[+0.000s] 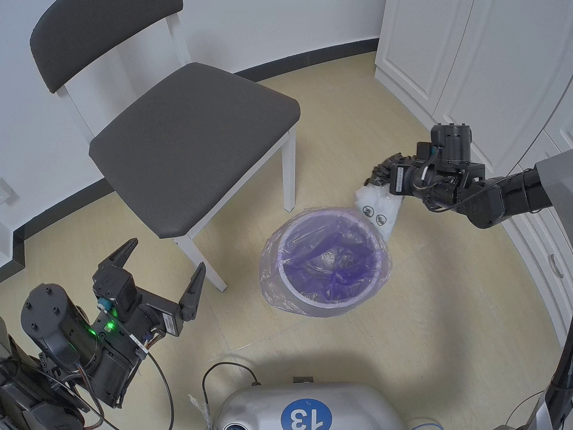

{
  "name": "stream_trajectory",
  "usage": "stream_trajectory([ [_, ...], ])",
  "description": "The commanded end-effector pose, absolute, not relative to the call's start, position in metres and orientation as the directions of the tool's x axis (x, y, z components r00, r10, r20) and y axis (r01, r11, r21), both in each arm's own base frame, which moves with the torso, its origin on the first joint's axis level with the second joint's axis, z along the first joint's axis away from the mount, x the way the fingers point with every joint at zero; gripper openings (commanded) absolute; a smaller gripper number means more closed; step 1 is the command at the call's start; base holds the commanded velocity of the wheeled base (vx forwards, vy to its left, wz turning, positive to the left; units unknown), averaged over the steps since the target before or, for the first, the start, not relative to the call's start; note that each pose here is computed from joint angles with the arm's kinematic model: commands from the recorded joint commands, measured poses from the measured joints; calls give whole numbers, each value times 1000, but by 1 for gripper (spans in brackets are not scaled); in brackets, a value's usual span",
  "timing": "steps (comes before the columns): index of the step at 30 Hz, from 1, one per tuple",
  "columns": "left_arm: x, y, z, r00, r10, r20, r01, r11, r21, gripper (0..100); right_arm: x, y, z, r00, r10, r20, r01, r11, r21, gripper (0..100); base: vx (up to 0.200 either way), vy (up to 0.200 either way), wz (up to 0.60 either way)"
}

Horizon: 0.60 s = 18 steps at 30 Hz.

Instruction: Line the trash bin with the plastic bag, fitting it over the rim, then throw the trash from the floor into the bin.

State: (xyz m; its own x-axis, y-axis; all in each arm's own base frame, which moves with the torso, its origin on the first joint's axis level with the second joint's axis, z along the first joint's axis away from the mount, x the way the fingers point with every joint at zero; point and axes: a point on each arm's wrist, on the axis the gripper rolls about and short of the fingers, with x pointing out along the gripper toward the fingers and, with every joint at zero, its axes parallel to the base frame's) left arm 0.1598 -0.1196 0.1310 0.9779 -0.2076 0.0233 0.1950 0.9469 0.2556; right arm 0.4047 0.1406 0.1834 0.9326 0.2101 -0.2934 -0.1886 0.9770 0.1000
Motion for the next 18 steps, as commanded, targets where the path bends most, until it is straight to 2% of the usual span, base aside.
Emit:
stream_trajectory([
  [1, 158, -118, 121, 978, -210, -19, 206, 935, 290, 100, 388, 182, 192, 924, 268, -274, -263, 963, 55, 0, 0, 0, 0],
  [9, 160, -102, 123, 990, -141, -8, 133, 917, 377, 100, 412, 203, 129, 896, 276, -349, -275, 960, 55, 0, 0, 0, 0],
  [18, 156, -99, 127, 990, -141, 8, 127, 914, 384, 100, 419, 224, 88, 892, 307, -331, -308, 950, 50, 0, 0, 0, 0],
])
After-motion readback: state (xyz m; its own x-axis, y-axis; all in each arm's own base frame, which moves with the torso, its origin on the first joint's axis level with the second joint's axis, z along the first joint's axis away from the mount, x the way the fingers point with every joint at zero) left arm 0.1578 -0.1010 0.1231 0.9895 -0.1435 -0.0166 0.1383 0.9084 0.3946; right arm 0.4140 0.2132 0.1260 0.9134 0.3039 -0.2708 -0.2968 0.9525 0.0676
